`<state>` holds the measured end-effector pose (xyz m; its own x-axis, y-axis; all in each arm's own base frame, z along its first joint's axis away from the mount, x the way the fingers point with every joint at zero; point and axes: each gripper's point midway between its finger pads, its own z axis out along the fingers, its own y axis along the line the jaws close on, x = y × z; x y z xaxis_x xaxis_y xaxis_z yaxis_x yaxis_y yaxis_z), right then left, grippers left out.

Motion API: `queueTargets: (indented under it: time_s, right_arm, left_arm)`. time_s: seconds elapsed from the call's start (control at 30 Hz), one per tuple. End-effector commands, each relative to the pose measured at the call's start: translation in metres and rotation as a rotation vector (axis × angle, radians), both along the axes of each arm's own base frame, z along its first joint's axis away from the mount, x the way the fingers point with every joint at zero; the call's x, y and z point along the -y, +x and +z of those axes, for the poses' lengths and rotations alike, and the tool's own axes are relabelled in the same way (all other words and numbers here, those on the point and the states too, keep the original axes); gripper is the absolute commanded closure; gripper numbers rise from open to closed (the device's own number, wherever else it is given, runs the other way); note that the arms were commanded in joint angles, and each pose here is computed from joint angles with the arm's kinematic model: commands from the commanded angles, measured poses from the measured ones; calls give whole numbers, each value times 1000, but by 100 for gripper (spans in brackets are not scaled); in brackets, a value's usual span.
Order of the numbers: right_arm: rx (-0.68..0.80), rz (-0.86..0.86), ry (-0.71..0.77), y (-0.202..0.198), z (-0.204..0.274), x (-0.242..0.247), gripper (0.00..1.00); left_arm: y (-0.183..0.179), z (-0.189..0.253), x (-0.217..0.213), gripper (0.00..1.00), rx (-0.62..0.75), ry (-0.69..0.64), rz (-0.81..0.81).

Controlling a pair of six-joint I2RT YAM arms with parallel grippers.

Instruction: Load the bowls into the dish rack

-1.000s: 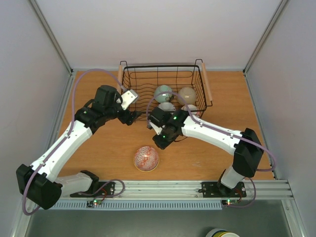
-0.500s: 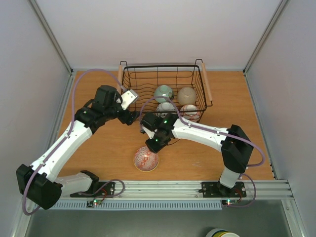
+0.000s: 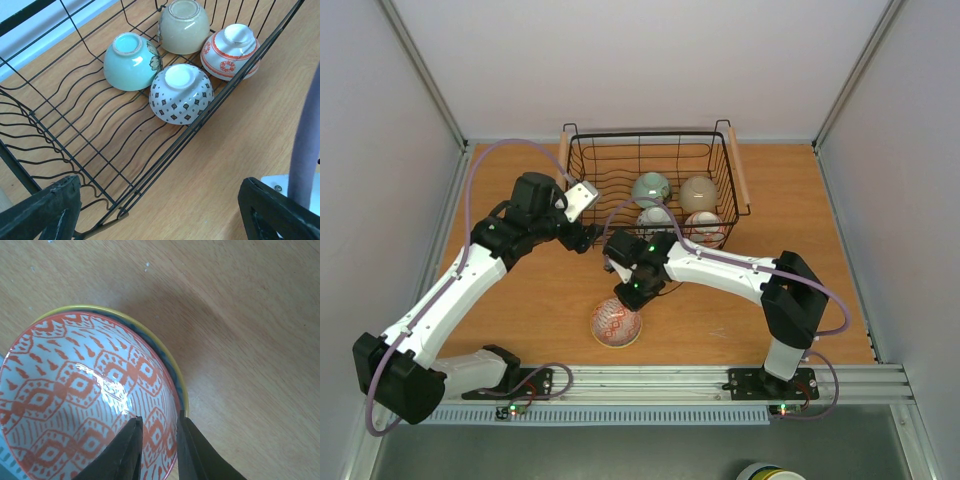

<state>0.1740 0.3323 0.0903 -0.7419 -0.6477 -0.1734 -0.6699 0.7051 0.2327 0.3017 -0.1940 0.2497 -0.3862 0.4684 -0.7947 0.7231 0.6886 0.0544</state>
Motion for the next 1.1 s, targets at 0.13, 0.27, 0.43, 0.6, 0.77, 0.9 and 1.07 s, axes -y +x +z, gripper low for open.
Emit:
queueTargets:
  time_s: [0.13,0.27,0.43,0.6,0.77,0.9,1.07]
  right_arm:
    - [17,-16,-52,-2,-7,8,80]
    - [28,-21,-61,-1,-6,11,80]
    - [37,-20,-66,0,-3,13,80]
    - [22,-14,-71,-3,-8,12,80]
    - [8,3,-75,-8,-12,9,82]
    - [6,12,-84,-12,-14,9,87]
    - [14,15,-84,-12,-12,9,99]
  left_arm:
    - [2,12,3,14,37,-33,-8]
    - [2,12,3,13,36,-32,-8]
    - [3,12,3,14,37,-33,-9]
    - [3,12,3,14,38,-31,-8]
    - [3,11,3,14,34,-31,-8]
    - [2,11,3,14,36,-31,-9]
    - [2,12,3,14,39,-31,-8]
